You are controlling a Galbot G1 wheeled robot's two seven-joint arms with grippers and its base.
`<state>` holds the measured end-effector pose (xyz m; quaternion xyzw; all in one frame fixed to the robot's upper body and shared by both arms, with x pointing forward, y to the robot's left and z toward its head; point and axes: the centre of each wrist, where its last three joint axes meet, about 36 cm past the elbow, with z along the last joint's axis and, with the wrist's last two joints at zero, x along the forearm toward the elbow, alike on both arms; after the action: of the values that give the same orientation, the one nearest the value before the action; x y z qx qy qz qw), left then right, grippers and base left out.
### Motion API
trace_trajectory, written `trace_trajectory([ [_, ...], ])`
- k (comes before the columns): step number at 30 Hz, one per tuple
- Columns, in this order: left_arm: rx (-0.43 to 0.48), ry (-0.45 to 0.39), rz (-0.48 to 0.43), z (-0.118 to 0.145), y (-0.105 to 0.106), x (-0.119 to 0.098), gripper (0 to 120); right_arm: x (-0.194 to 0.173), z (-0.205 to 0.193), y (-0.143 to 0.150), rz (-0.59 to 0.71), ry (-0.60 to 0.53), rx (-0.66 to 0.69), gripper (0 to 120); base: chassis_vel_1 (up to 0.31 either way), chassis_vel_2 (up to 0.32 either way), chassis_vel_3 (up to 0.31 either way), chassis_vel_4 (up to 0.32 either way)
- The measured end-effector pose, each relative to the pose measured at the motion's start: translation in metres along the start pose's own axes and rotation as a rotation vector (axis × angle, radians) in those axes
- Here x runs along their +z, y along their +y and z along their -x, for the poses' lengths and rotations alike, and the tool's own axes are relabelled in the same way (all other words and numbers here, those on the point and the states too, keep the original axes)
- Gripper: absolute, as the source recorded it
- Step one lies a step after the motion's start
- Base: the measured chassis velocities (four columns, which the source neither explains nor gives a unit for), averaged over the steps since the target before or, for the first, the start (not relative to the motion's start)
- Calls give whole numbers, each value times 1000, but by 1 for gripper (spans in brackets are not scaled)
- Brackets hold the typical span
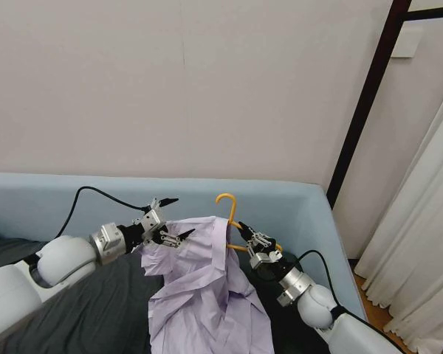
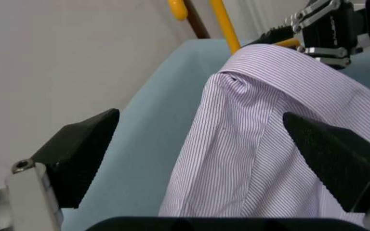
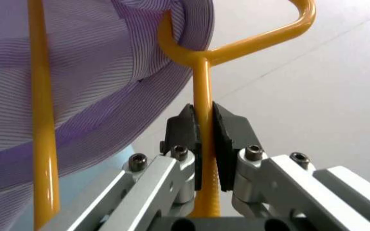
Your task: Pick up the clothes from the sofa and hang them on the clothes hanger.
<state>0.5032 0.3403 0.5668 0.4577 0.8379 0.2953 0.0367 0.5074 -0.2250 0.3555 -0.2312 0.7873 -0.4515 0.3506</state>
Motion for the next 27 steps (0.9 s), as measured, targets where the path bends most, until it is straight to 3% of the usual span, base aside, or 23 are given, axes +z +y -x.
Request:
trace_trajectory([
  [3,67,-8,-2,12,20,5,100,2,0,-2,-14,-9,3,5,0,0,0,0],
  [10,135,-15,-39,27,34,9,100,6,-5,-3,-22,-12,3,5,0,0,0,0],
  [15,239,3,-48,37,43,16,100,7,-6,-4,-28,-12,7,5,0,0,0,0],
  [18,294,-13,-30,59,50,19,99,10,-6,-8,-50,-24,5,5,0,0,0,0],
  [27,333,-25,-9,90,70,12,93,18,-9,-12,-96,-43,-6,5,0,0,0,0],
])
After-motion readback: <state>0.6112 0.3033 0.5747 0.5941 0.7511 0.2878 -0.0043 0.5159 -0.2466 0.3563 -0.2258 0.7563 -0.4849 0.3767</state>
